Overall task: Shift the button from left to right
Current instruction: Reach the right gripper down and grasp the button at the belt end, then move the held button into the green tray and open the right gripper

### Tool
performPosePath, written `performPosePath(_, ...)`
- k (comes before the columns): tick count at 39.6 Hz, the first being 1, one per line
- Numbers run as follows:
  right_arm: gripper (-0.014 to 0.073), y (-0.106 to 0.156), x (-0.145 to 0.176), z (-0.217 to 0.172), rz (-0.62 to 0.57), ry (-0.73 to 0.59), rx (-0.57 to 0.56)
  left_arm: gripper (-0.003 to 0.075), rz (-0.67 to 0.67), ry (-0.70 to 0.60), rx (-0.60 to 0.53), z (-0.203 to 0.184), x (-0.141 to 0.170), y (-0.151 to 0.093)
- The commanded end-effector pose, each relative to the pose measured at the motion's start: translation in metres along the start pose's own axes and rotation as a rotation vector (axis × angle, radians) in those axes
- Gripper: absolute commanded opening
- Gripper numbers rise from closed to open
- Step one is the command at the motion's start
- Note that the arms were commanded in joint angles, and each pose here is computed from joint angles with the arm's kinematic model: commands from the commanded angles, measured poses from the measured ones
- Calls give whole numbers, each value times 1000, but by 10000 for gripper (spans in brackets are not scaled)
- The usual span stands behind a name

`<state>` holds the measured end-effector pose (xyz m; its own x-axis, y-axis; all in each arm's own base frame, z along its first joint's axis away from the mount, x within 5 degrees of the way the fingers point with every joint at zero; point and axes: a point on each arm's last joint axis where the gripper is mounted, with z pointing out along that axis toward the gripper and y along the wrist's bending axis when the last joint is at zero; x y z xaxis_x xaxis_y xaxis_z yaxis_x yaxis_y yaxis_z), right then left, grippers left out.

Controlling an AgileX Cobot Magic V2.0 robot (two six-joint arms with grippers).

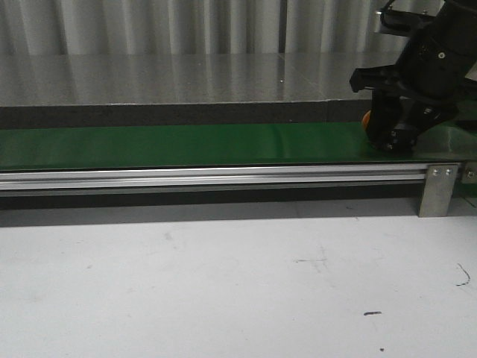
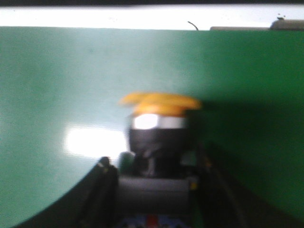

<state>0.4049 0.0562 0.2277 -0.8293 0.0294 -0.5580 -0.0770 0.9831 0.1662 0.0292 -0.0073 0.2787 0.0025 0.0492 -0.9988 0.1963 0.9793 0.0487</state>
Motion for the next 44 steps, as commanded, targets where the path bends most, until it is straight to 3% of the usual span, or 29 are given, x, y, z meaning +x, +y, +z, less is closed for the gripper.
performPosePath(1, 222, 4, -20, -30, 4, -124, -13, -21, -19, -114, 4, -5, -15, 0)
performPosePath(11, 214, -6, -28, -58, 22, -190, 2, -21, -19, -114, 4, -5, -15, 0)
performPosePath(17, 214, -42, -34, -83, 85, -244, 67, -21, -19, -114, 4, -5, -15, 0)
performPosePath(28, 214, -139, -24, -108, 225, -268, 266, -21, -19, -114, 4, -5, -15, 0)
performPosePath(35, 216, -188, -9, -96, 324, -218, 332, -21, -19, -114, 4, -5, -15, 0)
performPosePath(41, 221, -212, 4, -75, 372, -156, 350, -21, -19, -114, 4, -5, -15, 0)
performPosePath(44, 270, -217, 8, -67, 377, -136, 354, -21, -19, -114, 4, -5, -15, 0)
